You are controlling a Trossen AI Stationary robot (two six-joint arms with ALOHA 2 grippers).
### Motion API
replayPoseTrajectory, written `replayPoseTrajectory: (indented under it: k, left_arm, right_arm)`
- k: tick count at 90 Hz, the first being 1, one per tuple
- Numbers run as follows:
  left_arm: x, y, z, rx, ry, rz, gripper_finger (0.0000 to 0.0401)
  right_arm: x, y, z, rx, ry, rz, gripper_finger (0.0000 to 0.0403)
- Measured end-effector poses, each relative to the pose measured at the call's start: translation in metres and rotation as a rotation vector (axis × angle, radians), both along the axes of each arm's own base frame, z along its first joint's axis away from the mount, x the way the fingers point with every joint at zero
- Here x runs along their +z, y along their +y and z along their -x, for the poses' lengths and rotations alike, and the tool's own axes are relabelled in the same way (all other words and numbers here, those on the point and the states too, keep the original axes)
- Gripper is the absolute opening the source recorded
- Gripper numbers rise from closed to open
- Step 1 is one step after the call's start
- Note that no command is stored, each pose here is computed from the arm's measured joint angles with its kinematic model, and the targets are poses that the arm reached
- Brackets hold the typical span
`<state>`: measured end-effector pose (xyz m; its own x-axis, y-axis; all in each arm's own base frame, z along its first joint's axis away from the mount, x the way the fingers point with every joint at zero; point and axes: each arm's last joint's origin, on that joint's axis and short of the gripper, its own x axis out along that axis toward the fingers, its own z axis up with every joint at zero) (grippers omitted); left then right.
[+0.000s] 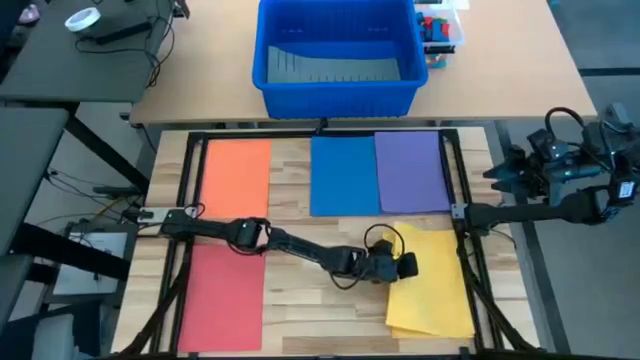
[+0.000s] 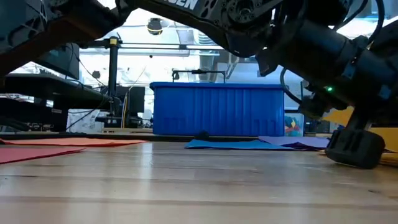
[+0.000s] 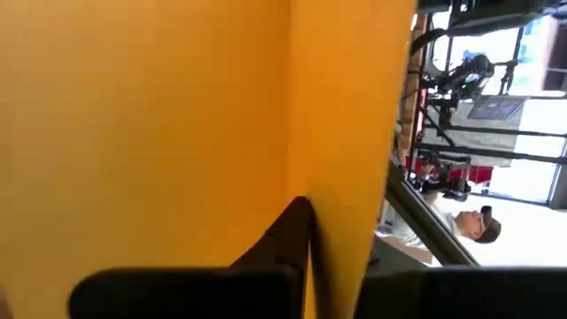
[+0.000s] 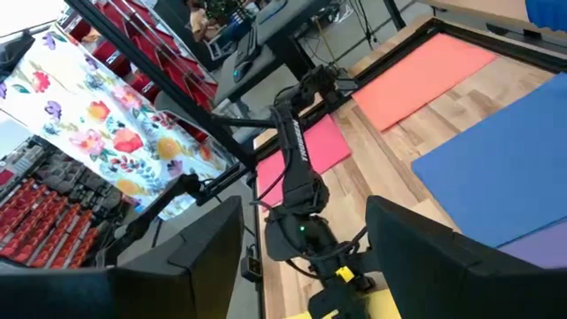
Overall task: Organize paper
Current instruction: Stack the yellow paper on top of the other yellow papers
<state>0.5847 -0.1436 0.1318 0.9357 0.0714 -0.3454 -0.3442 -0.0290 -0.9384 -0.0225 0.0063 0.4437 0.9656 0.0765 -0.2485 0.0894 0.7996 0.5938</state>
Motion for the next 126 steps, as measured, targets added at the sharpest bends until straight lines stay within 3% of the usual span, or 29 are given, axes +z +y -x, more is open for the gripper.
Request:
replayPoseTrajectory:
  k: [26,94,126]
  left_arm:
    - [0.000,-0.019,0.007,0.178,-0.035,0.053,0.0000]
    - [0.005,-0.011,0.003,0.136,-0.070,-0.021,0.0000]
    - [0.006,-0.013,0.003,0.136,-0.085,-0.007,0.0014]
  right_arm:
    - [0.000,0.000,0.000,0.000,0.000,0.000,0.0225]
    - [0.000,0.000,0.000,0.001,-0.001,0.003,0.0225]
    - [0.000,0.000,0.000,0.000,0.000,0.001,0.0225]
